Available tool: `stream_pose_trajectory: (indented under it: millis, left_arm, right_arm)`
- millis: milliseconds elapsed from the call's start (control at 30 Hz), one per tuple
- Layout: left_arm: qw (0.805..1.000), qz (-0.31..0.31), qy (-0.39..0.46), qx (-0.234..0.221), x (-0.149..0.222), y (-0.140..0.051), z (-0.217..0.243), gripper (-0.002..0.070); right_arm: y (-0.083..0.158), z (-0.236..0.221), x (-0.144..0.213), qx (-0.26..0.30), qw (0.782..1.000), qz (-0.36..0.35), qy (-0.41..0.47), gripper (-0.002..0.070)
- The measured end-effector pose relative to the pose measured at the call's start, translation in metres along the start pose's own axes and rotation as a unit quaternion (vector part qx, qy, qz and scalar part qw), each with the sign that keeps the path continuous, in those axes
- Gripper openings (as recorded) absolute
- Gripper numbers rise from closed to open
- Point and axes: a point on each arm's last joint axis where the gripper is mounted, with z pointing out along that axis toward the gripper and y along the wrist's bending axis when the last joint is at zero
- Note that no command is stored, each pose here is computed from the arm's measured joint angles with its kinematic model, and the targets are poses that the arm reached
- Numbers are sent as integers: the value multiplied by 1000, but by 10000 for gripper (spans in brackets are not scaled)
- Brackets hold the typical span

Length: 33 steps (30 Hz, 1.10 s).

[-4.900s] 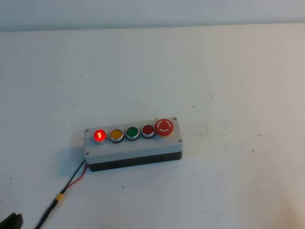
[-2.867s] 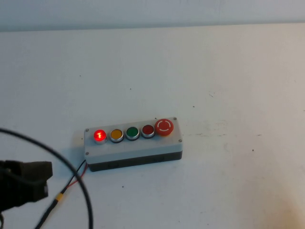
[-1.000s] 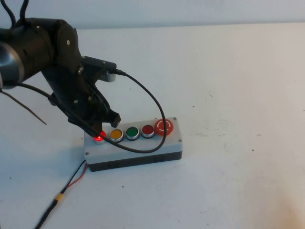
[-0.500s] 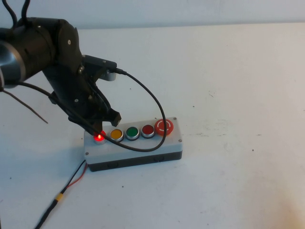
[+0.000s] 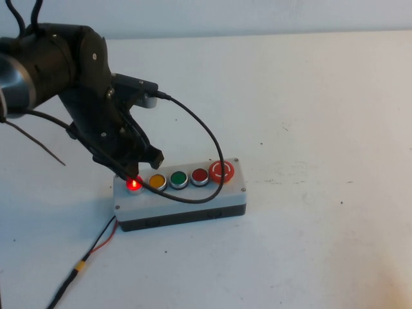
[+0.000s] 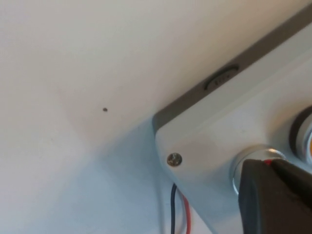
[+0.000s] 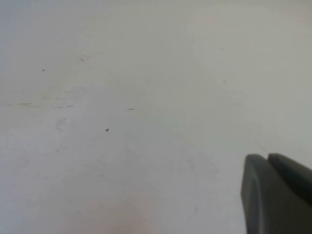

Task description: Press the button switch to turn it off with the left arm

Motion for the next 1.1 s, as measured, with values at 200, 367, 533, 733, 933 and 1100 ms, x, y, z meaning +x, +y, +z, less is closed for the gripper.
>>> stream_pose_trajectory:
  millis: [200, 367, 533, 733, 933, 1100]
  left_arm:
    - [995, 3, -100, -22, 9, -4, -46, -2]
    - [978, 5, -206, -44, 56, -15, -95, -2]
    - [952, 1, -299, -63, 123, -29, -109, -2]
    - [919, -33, -388, -67, 194, -42, -94, -2]
    - [890, -52, -448, -69, 235, -48, -73, -2]
    - [878, -47, -470, -77, 249, -51, -71, -2]
  right_arm:
    - [0, 0, 0, 0, 1000, 0, 0, -16]
    - [0, 0, 0, 0, 1000, 0, 0, -16]
    - [0, 0, 0, 0, 1000, 0, 0, -16]
    - [0, 0, 0, 0, 1000, 0, 0, -16]
    - [0, 0, 0, 0, 1000, 0, 0, -16]
    - [0, 0, 0, 0, 1000, 0, 0, -16]
